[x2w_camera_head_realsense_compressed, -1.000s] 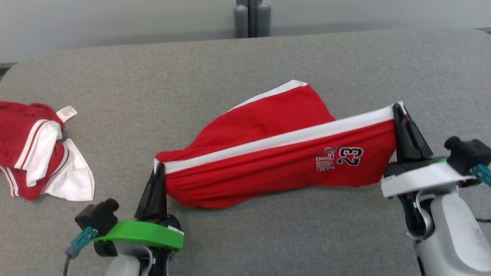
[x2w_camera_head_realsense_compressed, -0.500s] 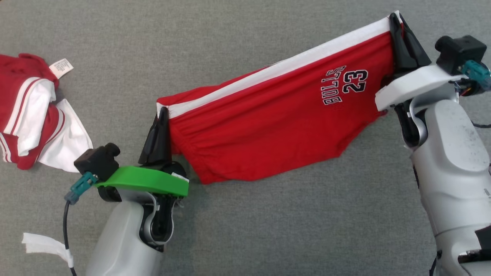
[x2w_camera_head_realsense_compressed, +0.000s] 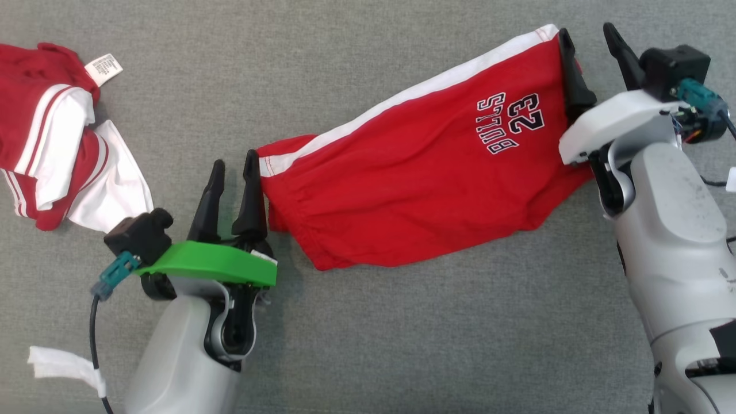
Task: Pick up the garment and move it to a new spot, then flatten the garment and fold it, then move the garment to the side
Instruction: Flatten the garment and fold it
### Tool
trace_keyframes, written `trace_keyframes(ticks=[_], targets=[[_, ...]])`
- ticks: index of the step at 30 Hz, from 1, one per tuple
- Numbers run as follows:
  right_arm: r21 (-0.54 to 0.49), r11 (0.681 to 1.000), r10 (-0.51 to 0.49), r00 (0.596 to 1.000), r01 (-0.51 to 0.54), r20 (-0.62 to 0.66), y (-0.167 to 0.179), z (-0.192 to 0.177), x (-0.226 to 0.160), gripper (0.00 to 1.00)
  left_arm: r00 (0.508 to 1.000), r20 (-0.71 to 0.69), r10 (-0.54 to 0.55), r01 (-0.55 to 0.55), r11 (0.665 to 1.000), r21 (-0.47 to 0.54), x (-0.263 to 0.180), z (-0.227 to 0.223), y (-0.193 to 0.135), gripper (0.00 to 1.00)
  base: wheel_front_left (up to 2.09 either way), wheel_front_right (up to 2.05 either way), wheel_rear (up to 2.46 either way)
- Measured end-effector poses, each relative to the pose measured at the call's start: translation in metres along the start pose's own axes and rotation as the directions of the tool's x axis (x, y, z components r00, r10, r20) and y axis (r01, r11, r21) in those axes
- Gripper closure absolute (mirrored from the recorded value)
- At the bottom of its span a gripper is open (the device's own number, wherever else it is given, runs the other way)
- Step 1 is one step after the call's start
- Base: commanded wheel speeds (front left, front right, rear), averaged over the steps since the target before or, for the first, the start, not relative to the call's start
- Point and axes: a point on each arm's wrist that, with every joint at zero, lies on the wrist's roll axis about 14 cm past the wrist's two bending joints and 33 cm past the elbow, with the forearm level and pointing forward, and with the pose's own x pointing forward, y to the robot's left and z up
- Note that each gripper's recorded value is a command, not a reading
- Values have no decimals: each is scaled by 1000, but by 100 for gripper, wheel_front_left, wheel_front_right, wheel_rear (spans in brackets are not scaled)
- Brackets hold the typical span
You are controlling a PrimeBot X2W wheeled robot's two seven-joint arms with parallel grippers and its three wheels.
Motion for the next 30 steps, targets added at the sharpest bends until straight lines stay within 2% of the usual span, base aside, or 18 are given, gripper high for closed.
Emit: trace_keyframes(ticks=[4, 11, 16, 17, 19, 30], targets=[[-16, 1000, -7, 999, 6, -36, -6, -9, -16, 0, 1000, 15, 27, -27, 1000, 14, -11, 5, 8, 0, 0, 0, 0], [-10, 1000, 24, 993, -25, -116, 5, -30, -40, 0, 998, 41, 37, -39, 998, 39, -21, 15, 10, 0, 0, 0, 0], [1, 1000, 22, 974, -22, -225, 5, -58, -59, 0, 998, 53, 36, -39, 997, 68, -27, 21, 9, 0, 0, 0, 0], [3, 1000, 20, 970, -20, -242, 5, -60, -62, 25, 998, 56, 36, -40, 997, 71, -28, 22, 9, 0, 0, 0, 0], [12, 1000, 19, 965, -17, -263, 6, -64, -67, 100, 997, 58, 45, -49, 996, 80, -32, 23, 12, 0, 0, 0, 0], [120, 985, -94, 963, 127, -252, -24, -61, -109, 100, 998, 54, 33, -40, 990, 132, -53, 23, 7, 0, 0, 0, 0]])
